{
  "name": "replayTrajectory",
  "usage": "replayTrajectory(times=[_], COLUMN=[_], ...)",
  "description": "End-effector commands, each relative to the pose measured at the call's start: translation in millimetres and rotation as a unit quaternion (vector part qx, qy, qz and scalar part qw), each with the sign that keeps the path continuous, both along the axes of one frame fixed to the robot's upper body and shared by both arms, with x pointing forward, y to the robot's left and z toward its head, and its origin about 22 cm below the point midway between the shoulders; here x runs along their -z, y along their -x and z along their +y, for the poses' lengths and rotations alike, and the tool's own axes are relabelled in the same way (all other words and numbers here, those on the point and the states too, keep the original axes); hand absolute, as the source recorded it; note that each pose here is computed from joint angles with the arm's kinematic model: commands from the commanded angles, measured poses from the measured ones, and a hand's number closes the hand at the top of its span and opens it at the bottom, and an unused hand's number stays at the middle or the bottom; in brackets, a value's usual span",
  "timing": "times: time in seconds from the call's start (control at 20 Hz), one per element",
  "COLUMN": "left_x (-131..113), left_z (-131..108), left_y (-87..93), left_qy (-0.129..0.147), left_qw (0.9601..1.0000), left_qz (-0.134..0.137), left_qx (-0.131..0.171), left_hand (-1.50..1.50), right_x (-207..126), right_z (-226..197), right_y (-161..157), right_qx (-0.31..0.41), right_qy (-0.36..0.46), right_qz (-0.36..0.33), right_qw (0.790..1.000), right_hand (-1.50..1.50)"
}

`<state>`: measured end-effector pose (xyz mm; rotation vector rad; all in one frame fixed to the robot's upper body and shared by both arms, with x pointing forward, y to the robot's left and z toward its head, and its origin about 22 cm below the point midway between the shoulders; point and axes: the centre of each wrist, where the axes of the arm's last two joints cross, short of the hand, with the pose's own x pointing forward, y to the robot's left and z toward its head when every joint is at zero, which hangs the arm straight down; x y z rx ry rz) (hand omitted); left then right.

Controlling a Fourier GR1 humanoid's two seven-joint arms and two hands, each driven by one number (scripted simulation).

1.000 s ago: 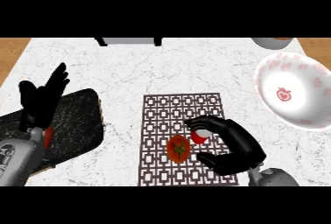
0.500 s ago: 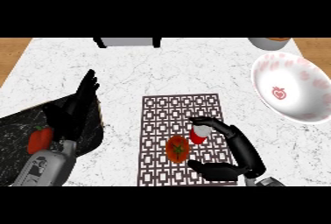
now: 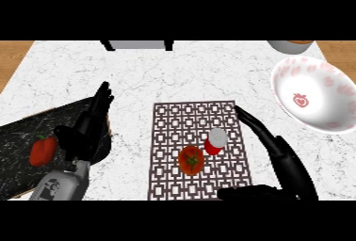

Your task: Pick the can from the placemat and place it in the bowl

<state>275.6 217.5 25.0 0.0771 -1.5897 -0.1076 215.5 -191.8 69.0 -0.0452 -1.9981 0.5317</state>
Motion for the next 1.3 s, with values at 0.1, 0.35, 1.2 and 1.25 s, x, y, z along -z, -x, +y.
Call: replayTrajectory(times=[0.1, 0.35, 1.2, 1.25], left_x=[-19, 6, 6, -10], left_z=[-7, -2, 6, 8], left_y=[-13.8, -3.7, 17.1, 2.7], left_qy=[0.004, 0.002, 0.002, 0.004], left_qw=[1.0, 1.0, 1.0, 1.0], left_qz=[-0.002, 0.0, -0.005, -0.004], left_qx=[0.003, 0.008, 0.002, 0.002], left_hand=[0.0, 0.0, 0.0, 0.0], right_x=[-62, -49, -12, -18], right_z=[0, -3, -15, 0], right_y=[-13, -16, -32, -46], right_qx=[0.032, 0.018, -0.017, -0.026], right_qy=[0.069, 0.135, 0.203, 0.201], right_qz=[0.039, 0.133, 0.222, 0.227], right_qw=[0.996, 0.982, 0.954, 0.953], right_hand=[-1.5, -1.5, -1.5, -1.5])
